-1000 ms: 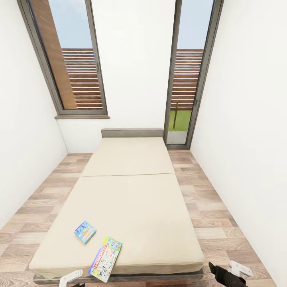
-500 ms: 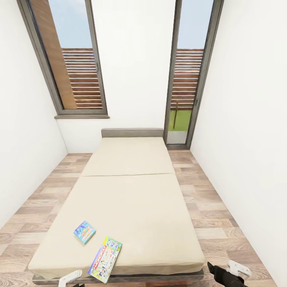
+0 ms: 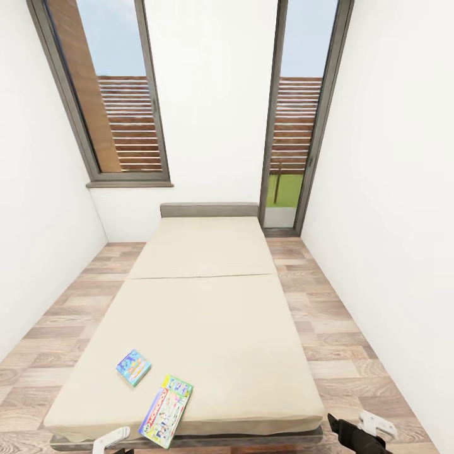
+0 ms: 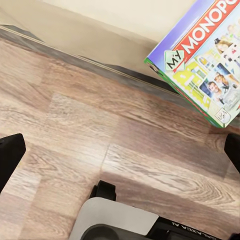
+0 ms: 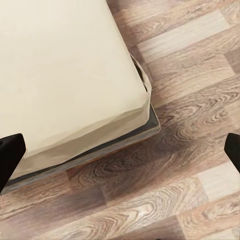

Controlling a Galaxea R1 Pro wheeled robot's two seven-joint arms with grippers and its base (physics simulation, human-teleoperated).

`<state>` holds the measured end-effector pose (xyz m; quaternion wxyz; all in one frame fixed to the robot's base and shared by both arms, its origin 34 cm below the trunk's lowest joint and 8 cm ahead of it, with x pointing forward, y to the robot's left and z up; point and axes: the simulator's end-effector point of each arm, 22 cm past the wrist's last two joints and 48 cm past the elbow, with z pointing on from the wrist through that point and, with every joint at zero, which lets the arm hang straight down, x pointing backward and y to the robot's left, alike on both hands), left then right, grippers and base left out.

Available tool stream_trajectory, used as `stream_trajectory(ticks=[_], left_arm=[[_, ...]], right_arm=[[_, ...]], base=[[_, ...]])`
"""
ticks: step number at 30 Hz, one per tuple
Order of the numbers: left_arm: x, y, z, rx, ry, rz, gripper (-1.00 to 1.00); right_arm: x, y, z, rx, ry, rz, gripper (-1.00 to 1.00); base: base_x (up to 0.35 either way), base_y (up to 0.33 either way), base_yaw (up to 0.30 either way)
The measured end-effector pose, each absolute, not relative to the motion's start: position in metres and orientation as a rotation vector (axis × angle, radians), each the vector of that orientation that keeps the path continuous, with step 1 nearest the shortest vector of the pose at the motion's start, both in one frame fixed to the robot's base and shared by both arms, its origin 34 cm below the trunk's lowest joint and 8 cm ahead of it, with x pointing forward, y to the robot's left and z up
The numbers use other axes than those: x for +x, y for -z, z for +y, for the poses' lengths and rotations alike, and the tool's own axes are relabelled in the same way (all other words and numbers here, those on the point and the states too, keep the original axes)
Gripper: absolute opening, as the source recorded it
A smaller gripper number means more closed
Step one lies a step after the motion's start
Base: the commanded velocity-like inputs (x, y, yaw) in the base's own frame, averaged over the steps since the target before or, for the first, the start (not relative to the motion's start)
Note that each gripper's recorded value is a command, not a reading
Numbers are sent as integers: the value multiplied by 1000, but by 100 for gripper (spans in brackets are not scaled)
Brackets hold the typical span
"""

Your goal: Put all the toys in the child's room - the three board games (two on the bed and one on the table), the two jigsaw puzzles on the table, and the tennis ball on the table - inside the toy box on the table in the child's room.

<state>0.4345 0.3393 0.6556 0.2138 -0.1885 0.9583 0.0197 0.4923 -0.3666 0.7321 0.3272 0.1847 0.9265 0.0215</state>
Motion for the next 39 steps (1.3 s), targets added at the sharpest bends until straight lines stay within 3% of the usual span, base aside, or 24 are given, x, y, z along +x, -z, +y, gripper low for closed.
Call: stream_trajectory(ticks=[9,20,28,39], left_arm=[[437,-652,339,-525,-53,2655,100],[443,-644,339,-535,-33,2644,100],[462,-646,297,-552,291,2585,100],[463,-652,290,-565,592,2579,100]], right_arm=[[536,-772,-361,425,-118,2324,100],[606,-881,-287,393,-477,2233,100],[635,-929,-270,492,-706,2065,100],[641,-925,-264,513,-750,2038,100]], base=[[0,0,0],[-152,0,0],[-44,0,0],[-2,0,0]])
